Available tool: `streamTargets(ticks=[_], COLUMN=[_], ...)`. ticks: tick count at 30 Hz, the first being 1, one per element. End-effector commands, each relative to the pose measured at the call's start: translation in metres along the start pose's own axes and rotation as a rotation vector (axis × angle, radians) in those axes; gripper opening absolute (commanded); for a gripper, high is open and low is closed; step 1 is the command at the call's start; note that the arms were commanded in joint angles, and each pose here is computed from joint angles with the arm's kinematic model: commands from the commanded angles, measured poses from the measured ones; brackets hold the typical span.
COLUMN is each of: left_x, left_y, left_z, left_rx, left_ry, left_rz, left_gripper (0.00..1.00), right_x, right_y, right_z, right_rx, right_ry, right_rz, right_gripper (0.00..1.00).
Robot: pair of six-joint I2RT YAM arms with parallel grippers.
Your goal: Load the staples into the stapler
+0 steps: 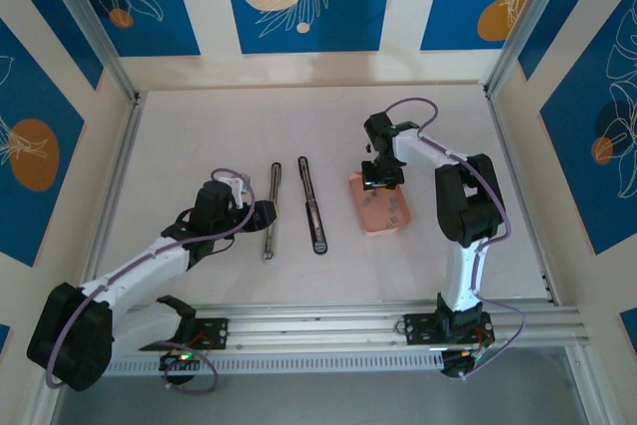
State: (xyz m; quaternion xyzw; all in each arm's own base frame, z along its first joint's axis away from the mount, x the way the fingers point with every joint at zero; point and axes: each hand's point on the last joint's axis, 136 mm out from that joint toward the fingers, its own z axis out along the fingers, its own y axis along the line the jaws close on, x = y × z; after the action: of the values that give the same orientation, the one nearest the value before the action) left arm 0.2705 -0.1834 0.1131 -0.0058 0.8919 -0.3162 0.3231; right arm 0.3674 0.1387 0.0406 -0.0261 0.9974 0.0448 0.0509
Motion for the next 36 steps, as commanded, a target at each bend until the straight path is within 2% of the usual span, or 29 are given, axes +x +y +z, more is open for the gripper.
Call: streamTargets(ticks=[1, 22, 31, 36], left_x=[-0.012, -0.012, -0.012, -0.012], left_y=[-0.006, -0.006, -0.005, -0.005], left_z=[-0.001, 0.0, 0.0, 0.0], left_rx=[0.023, 0.019, 0.018, 0.02], left_ry=[-0.03, -0.029, -0.03, -0.031], left_rz=[-0.001, 0.002, 0.001, 0.002], left_gripper=[0.63, 0.63, 0.63, 0.63], right_x=[-0.008, -0.012, -0.013, -0.015], right_y=[0.002, -0.001, 0.008, 0.017], right_z=[0.004, 0.029, 0.014, -0.005], right_rx=[-0.025, -0.005, -0.064, -0.131], right_ry=[0.001, 0.039, 0.014, -0.042], right_rz=[-0.009, -0.015, -0.013, -0.008], right_gripper=[0.3, 0.28, 0.17, 0.13])
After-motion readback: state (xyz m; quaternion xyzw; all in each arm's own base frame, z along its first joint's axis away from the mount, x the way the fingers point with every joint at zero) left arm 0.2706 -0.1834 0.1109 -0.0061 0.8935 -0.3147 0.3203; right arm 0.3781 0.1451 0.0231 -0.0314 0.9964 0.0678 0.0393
